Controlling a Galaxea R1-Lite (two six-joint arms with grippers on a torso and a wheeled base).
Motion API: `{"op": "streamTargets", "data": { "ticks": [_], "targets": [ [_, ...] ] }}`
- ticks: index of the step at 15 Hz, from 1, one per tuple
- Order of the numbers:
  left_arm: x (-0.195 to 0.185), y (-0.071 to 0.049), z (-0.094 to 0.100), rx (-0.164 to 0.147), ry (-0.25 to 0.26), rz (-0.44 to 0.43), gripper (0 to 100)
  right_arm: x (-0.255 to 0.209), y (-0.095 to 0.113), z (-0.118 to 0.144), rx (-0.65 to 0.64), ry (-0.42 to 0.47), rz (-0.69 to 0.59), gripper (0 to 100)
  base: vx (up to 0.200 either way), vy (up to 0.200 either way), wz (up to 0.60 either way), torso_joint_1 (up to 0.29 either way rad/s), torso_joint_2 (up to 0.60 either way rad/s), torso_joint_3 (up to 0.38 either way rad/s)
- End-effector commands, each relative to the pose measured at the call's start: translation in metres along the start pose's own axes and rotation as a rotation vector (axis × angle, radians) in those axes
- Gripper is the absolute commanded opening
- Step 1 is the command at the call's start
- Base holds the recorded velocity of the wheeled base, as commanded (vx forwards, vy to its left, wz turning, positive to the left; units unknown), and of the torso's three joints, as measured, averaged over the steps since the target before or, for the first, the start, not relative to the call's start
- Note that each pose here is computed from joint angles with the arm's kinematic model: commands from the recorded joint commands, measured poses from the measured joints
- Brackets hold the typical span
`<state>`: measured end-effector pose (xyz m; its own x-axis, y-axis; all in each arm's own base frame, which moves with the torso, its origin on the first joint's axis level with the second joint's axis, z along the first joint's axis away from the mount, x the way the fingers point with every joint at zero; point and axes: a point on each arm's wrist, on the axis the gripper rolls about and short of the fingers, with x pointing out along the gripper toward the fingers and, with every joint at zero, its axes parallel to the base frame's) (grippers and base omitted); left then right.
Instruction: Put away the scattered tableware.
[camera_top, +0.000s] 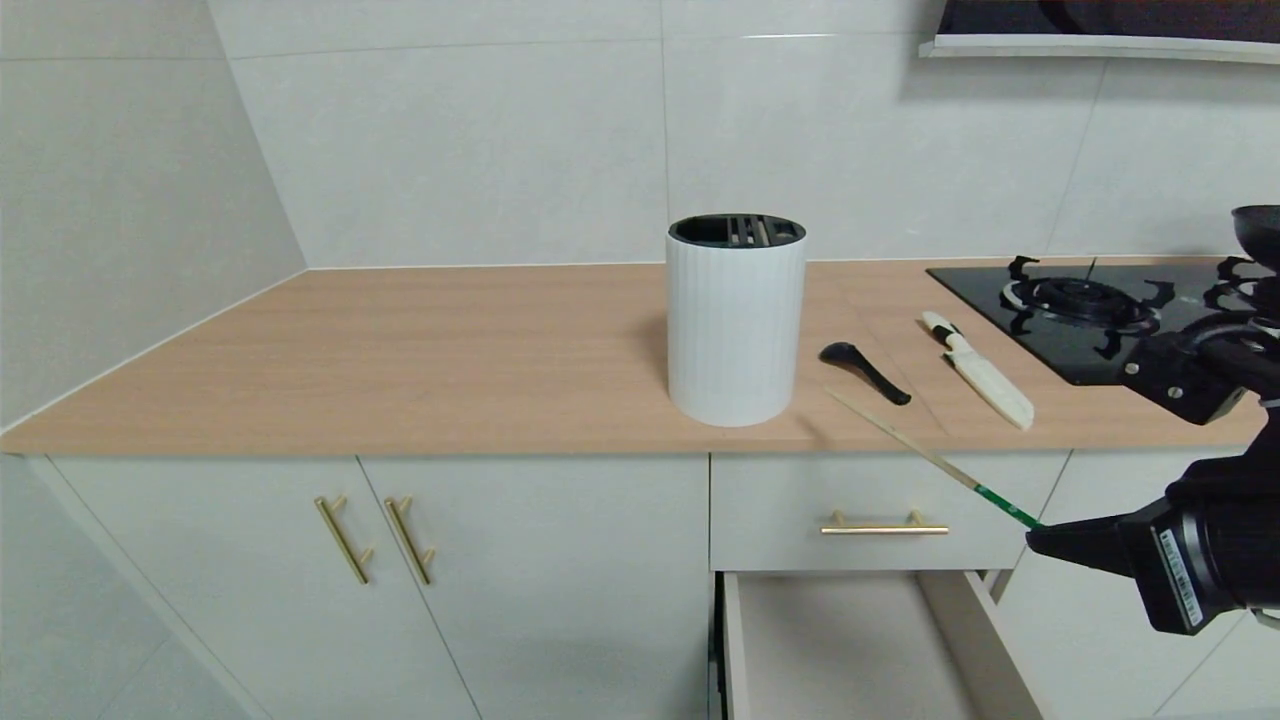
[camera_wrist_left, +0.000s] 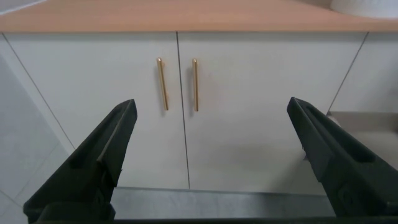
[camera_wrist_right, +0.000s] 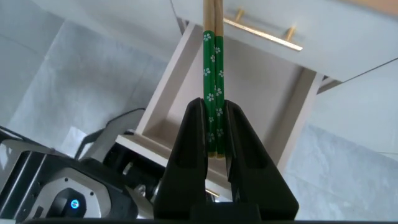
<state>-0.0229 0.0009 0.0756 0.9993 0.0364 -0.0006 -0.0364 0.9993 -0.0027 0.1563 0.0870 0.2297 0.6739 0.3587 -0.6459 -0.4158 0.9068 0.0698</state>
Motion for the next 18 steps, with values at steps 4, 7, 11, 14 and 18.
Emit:
{"op": "streamTargets", "data": {
  "ticks": [4,7,11,14,18],
  "targets": [
    [0.000,0.000,0.000,0.000,0.001,0.000,100,0.003,0.000,-0.004,-0.030,0.021,0.013,0,0.000,0.000,0.00,-0.183,0.46,0.268],
    [0.000,0.000,0.000,0.000,0.001,0.000,100,0.007,0.000,-0.004,-0.029,0.037,0.012,0,0.000,0.000,0.00,-0.178,0.47,0.289],
    [0.000,0.000,0.000,0.000,0.002,0.000,100,0.011,0.000,-0.005,-0.029,0.052,0.010,0,0.000,0.000,0.00,-0.156,0.46,0.297],
    [0.000,0.000,0.000,0.000,0.001,0.000,100,0.014,0.001,-0.005,-0.030,0.062,0.014,0,0.000,0.000,0.00,-0.136,0.46,0.320],
    [0.000,0.000,0.000,0.000,0.001,0.000,100,0.019,0.001,-0.007,-0.031,0.086,0.025,0,0.000,0.000,0.00,-0.055,0.21,0.153]
  ]
}}
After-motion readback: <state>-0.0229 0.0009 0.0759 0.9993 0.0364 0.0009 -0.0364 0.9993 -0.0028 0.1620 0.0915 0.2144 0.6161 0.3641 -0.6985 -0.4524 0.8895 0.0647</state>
